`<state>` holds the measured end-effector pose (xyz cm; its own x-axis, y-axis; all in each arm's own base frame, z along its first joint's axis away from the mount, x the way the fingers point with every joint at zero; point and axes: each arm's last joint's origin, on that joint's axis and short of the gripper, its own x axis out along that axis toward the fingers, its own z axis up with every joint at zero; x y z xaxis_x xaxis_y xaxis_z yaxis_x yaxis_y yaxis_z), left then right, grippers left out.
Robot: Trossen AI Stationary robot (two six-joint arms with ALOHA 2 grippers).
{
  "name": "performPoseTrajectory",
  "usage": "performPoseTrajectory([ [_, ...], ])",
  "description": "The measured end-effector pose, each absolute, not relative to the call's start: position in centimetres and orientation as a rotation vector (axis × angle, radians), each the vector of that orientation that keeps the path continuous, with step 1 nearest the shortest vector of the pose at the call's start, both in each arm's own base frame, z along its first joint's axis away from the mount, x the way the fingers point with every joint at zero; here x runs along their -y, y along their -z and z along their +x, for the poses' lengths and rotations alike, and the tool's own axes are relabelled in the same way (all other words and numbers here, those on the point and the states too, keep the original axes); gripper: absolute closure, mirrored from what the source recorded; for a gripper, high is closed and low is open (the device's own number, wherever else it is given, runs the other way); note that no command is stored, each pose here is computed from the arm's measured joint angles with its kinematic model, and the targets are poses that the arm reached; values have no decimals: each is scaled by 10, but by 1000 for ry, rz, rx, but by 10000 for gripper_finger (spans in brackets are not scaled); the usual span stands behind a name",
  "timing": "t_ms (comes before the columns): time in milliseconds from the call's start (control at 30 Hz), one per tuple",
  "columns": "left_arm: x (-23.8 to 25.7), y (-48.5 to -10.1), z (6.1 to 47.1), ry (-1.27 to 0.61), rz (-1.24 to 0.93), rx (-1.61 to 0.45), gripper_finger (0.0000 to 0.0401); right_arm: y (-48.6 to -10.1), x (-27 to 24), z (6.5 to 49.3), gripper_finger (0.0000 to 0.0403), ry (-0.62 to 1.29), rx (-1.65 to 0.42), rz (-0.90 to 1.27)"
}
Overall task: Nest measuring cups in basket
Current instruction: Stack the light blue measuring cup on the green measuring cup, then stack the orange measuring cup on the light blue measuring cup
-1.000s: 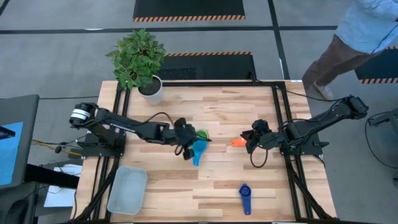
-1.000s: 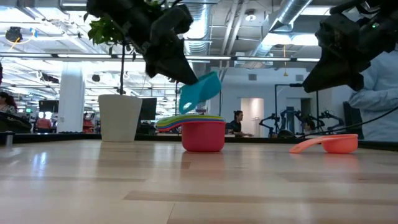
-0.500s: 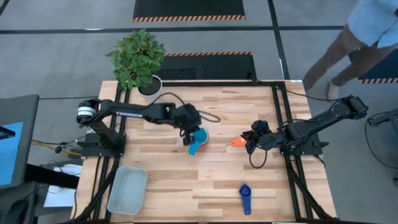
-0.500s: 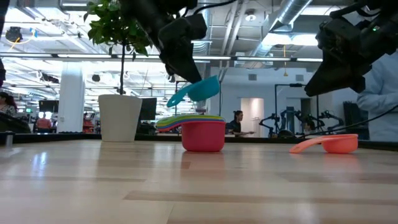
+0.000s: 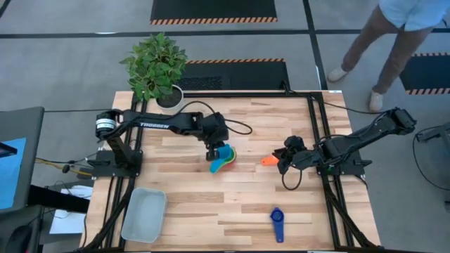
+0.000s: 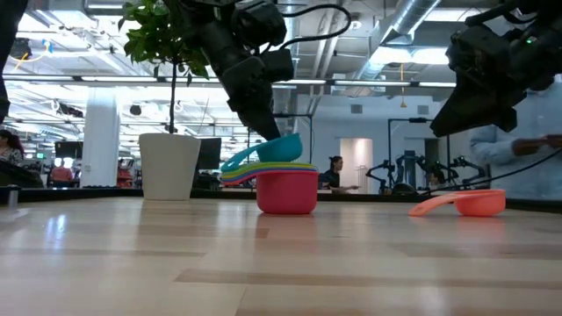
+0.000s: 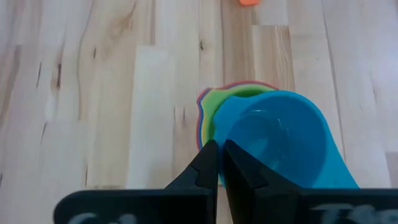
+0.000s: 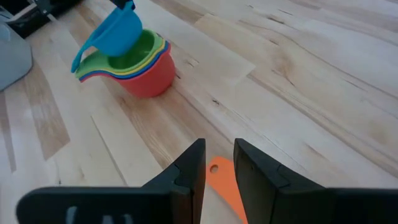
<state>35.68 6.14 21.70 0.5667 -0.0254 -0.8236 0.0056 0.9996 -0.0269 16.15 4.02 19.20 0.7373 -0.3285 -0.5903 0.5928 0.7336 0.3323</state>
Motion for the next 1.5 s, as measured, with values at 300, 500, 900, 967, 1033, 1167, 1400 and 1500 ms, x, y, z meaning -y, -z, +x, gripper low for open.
performPoseTrajectory([
  [300, -62, -215, 359, 15, -26, -979, 384, -192, -41, 162, 295, 523, -535, 542],
  [500, -62, -215, 359, 1, -27, -980, 332, -192, -40, 162, 295, 526, -535, 539],
  [900, -46, -237, 354, -130, -57, -890, 290, -187, -40, 156, 295, 586, -568, 540],
  [967, -39, -238, 349, -117, -52, -822, 296, -185, -42, 153, 295, 603, -580, 549],
  [1033, -33, -241, 341, -111, -57, -744, 302, -183, -43, 149, 295, 620, -598, 553],
  [1167, -22, -243, 316, -136, -78, -580, 305, -178, -46, 141, 295, 644, -656, 566],
  [1400, 4, -234, 263, -236, -83, -364, 306, -175, -55, 148, 295, 588, -672, 633],
  [1500, 14, -231, 247, -258, -85, -312, 306, -176, -56, 150, 295, 569, -662, 634],
])
